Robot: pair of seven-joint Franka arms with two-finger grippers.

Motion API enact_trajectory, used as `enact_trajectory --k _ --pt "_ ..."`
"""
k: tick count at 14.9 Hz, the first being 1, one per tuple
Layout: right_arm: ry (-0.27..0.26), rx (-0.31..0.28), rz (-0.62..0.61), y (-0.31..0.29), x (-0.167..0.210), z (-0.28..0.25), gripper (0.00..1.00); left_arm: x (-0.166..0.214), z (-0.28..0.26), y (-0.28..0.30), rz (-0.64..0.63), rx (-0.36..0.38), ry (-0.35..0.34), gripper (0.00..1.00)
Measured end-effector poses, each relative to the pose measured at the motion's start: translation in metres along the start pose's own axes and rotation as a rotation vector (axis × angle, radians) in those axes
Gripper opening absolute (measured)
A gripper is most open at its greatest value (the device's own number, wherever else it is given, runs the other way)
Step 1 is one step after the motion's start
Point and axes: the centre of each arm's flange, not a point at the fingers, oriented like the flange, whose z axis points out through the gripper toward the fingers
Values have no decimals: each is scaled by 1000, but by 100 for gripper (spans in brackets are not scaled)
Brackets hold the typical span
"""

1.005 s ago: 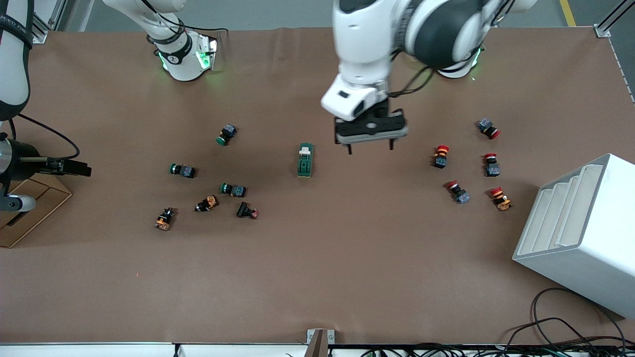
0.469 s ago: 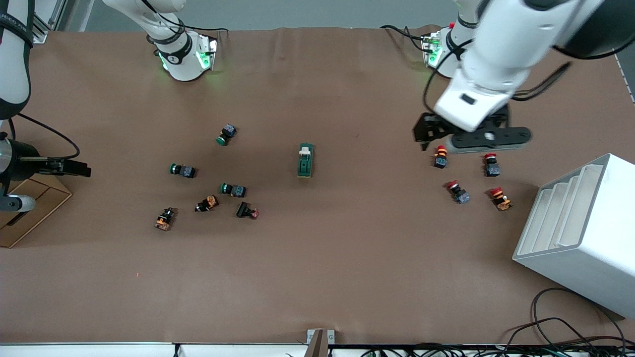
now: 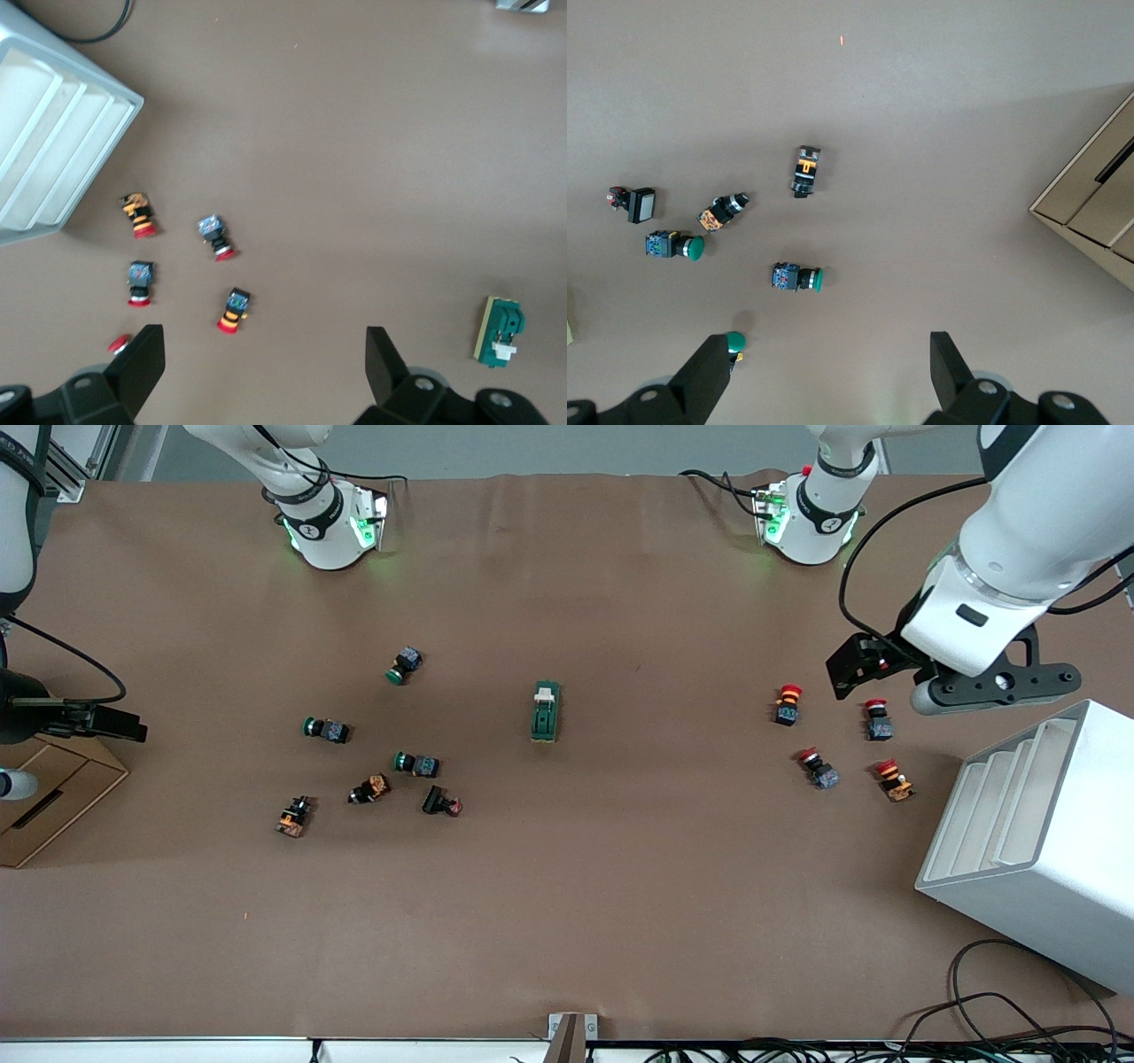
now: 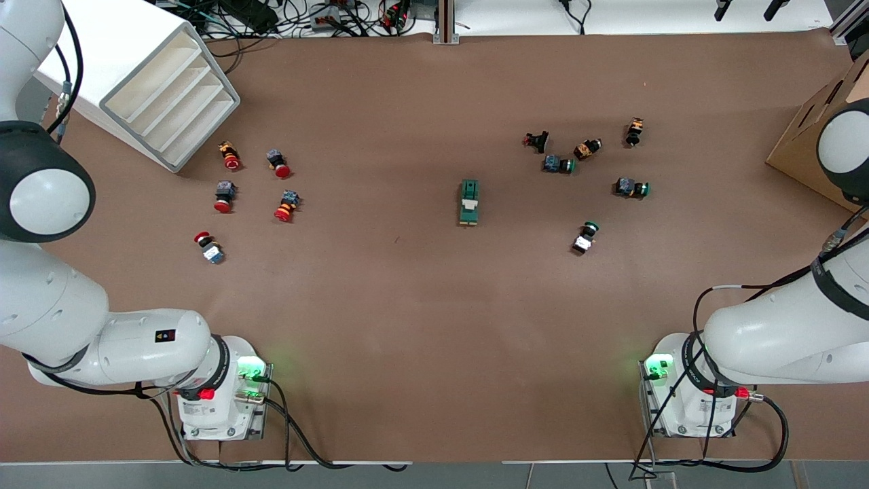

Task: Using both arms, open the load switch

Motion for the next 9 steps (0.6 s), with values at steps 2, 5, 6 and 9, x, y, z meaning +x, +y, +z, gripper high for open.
enact_trajectory --k 2,5,6,9 --pt "-19 1 -10 -6 -2 1 100 -1 -7 -14 -25 11 -1 100" --pt "-17 1 -21 -11 -8 -5 100 -4 -31 -56 -63 10 20 100" --pt "-6 0 -24 -13 -12 -12 100 -6 -36 -69 -47 13 22 100" --pt "11 -4 -35 -19 -28 -31 100 -13 -36 -111 11 -3 -1 100"
